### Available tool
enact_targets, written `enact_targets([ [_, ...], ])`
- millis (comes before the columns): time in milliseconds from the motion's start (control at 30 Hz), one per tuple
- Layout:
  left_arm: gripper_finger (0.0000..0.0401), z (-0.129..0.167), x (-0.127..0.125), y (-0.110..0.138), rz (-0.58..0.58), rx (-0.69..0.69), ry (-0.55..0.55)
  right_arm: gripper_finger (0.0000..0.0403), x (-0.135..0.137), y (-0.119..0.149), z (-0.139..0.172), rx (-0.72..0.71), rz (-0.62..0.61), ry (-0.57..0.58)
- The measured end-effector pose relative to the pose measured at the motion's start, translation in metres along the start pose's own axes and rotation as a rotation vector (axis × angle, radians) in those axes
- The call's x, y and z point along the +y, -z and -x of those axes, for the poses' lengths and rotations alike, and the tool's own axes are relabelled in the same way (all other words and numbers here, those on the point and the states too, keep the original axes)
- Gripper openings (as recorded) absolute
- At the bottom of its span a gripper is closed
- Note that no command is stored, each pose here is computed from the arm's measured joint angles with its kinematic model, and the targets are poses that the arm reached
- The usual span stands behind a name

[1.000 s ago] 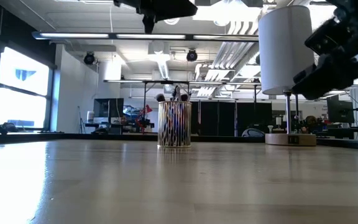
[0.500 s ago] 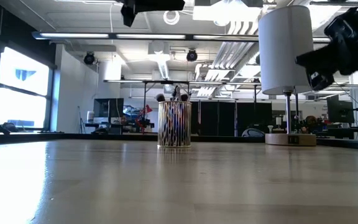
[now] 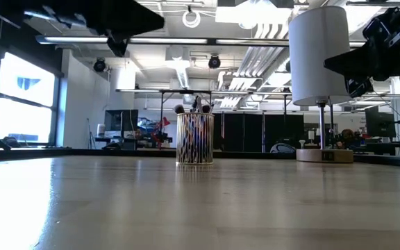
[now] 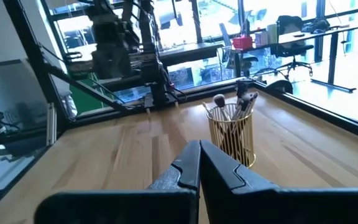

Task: Put items in baskets/containers
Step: Return to Home Position

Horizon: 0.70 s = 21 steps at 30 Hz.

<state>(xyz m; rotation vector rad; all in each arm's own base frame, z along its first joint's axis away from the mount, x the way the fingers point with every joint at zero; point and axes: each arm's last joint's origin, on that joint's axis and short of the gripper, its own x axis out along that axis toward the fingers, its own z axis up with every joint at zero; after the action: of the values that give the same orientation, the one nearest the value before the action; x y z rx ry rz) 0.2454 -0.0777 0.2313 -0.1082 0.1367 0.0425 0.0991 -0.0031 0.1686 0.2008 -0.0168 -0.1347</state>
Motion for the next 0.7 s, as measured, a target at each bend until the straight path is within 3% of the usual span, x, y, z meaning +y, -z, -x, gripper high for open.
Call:
enact_targets([
  [267,0.0000,0.046,0.041,0.024,-0.071,-0.035,0.147,0.0008,0.000,0.000,-0.001,-0.001,-0.002,-0.002],
  [500,0.0000,0.083,0.073,0.043,-0.070,-0.073,0.180,0.0005,0.000,0.000,-0.001,-0.002,-0.001,-0.003],
  [700,0.0000,0.110,0.083,0.045,-0.058,-0.063,0.157,0.0007,0.000,0.000,-0.001,-0.004,-0.001,-0.004],
])
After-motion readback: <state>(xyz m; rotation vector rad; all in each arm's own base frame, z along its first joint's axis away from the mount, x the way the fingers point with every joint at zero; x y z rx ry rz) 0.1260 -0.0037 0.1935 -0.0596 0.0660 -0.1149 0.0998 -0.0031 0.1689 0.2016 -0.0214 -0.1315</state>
